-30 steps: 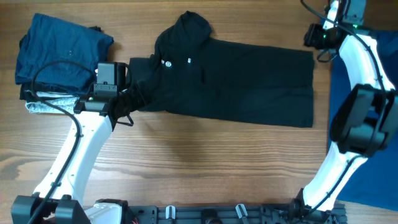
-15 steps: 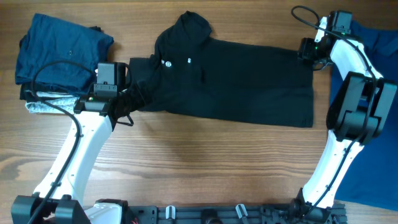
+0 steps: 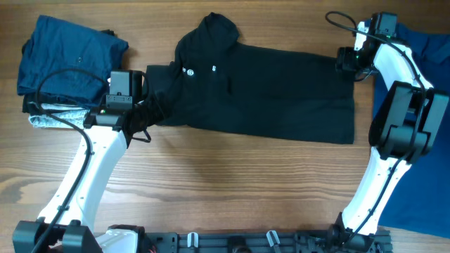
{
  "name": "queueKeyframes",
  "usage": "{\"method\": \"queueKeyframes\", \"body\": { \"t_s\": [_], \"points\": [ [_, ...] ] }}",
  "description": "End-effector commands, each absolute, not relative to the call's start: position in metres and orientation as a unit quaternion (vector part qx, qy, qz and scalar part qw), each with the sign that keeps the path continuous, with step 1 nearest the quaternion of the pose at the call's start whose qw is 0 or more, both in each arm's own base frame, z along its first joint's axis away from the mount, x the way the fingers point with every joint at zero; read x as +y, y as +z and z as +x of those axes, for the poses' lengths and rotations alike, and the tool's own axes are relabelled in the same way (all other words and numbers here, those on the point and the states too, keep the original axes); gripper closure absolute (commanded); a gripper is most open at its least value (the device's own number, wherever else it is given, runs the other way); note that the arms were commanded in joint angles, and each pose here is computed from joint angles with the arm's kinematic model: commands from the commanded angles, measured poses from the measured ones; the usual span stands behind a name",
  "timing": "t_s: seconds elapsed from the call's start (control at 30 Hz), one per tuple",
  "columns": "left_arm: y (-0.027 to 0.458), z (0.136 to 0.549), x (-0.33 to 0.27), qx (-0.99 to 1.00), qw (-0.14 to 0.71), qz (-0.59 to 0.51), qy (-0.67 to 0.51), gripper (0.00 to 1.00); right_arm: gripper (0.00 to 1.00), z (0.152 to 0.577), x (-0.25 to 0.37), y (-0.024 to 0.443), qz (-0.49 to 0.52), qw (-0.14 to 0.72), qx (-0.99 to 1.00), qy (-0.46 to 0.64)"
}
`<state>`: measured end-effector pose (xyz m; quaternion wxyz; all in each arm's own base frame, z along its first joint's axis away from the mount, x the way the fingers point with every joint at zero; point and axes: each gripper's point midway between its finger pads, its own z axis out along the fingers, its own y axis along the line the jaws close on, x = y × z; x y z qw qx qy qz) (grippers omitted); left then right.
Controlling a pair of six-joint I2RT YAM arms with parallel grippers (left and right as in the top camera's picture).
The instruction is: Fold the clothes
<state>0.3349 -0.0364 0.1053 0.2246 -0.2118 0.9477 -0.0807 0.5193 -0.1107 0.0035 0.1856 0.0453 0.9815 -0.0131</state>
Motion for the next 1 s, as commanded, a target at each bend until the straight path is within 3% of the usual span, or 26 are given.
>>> {"method": "queueKeyframes", "body": {
  "t_s": [0.0,0.1,0.17,0.3,0.37,0.5,0.63,0.77,0.83,0.9,0.97],
  "points": [
    [0.105,0.336,-0.037,0.948,0.224,-0.212,-0.084,0.0,0.17,0.53,-0.116,0.015,0.032,0.191,0.981,-0.024],
    [0.105,0.336,-0.037,0.948,0.224,-0.212,-0.084,0.0,0.16,0.535,-0.112,0.052,0.028,0.2,0.979,-0.012],
    [0.105,0.336,-0.037,0.948,0.224,-0.212,-0.084,0.0,0.26,0.528,-0.108,0.057,0.013,0.184,0.983,-0.004],
    [0.105,0.336,-0.037,0.948,0.224,-0.212,-0.084,0.0,0.28,0.522,-0.097,0.033,-0.057,0.16,0.985,0.02],
    [0.105,0.336,-0.037,0.948,0.224,-0.212,-0.084,0.0,0.23,0.52,-0.097,0.015,-0.091,0.147,0.985,0.015],
    [0.105,0.336,-0.037,0.948,0.224,-0.212,-0.084,0.0,0.19,0.537,-0.115,-0.004,-0.088,0.164,0.982,-0.029],
    [0.105,0.336,-0.037,0.948,0.224,-0.212,-0.084,0.0,0.25,0.536,-0.112,-0.013,-0.09,0.159,0.983,-0.02],
    [0.105,0.336,-0.037,0.948,0.224,-0.212,-0.084,0.0,0.64,0.53,-0.111,-0.015,-0.089,0.146,0.985,-0.016],
    [0.105,0.336,-0.037,0.948,0.224,-0.212,-0.084,0.0,0.76,0.529,-0.111,-0.015,-0.089,0.145,0.985,-0.016],
    [0.105,0.336,-0.037,0.948,0.224,-0.212,-0.084,0.0,0.81,0.529,-0.111,-0.015,-0.089,0.146,0.985,-0.016],
    [0.105,0.336,-0.037,0.948,0.224,-0.212,-0.084,0.0,0.96,0.535,-0.113,-0.011,-0.087,0.155,0.984,-0.025]
  ]
}}
